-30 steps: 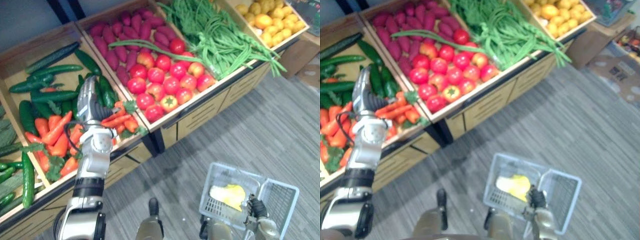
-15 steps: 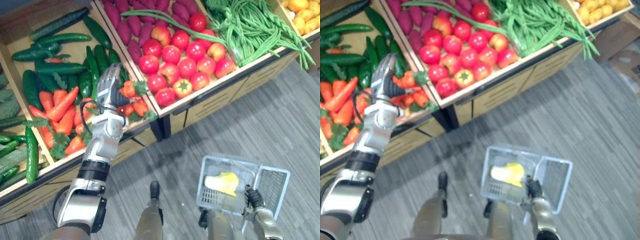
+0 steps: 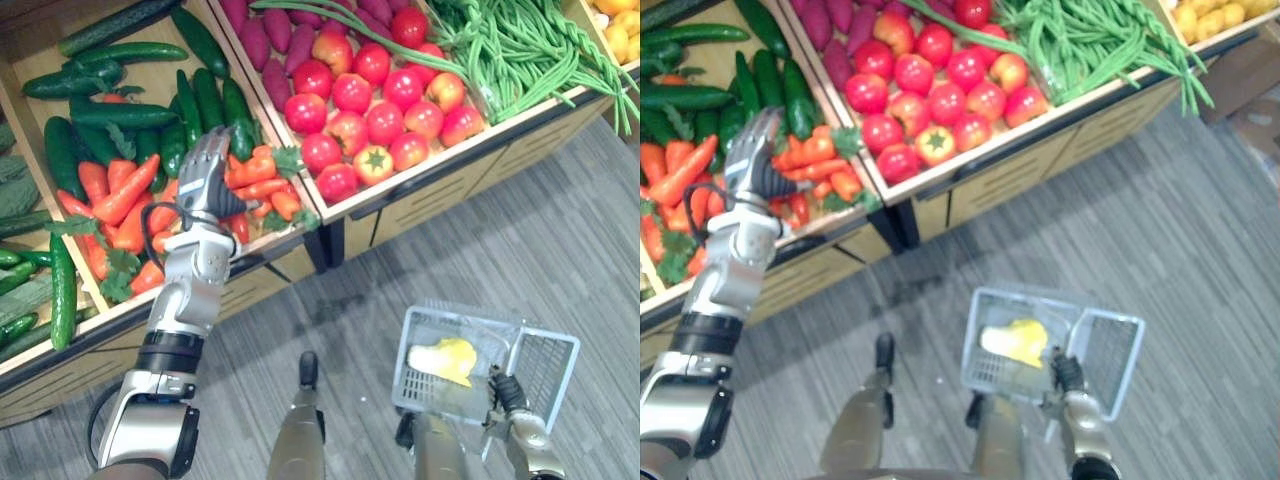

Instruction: Pick vegetable in the basket

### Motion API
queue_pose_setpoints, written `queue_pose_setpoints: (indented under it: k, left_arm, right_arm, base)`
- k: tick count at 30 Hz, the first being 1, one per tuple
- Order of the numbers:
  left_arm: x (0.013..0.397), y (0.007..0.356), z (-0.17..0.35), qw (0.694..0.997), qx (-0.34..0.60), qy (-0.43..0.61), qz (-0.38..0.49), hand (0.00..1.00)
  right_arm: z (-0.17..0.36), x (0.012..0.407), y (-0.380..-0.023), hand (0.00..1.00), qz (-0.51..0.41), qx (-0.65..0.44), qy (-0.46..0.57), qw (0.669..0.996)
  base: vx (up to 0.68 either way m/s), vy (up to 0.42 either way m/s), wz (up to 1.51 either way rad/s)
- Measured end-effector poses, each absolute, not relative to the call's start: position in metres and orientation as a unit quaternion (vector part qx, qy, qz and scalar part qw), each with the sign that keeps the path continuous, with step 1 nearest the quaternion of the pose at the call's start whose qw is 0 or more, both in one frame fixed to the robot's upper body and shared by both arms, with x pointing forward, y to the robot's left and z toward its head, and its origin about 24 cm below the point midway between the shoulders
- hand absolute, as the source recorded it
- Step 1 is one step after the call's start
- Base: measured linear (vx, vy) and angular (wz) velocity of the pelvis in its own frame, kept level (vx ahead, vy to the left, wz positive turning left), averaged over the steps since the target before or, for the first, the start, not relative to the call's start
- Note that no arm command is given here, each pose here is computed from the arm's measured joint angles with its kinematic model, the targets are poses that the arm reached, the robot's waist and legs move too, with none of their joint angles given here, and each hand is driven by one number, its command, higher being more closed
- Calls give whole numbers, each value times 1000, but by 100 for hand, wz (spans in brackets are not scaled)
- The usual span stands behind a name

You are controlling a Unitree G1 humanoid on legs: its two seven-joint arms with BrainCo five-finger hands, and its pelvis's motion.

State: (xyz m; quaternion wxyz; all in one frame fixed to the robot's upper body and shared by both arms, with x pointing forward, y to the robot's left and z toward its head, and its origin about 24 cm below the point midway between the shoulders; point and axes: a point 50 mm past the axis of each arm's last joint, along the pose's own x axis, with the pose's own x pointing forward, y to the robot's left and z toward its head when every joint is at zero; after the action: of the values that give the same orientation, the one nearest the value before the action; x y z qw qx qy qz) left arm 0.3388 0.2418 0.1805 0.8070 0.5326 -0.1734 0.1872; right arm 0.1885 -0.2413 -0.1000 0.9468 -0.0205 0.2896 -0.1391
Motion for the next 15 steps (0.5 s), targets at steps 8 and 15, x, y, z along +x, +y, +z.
queue_pose_setpoints:
  k: [8,15]
  left_arm:
    - [327,266,174,801,547,-127,208,0]
    - [321,284,180,793,550,-112,238,0]
  right_arm:
    - [-100,189,-241,100,-133,-18,290,947]
    - [-100,189,-241,100,-133,-18,290,947]
  base:
    - [19,-6,-3]
    - [0,0,0]
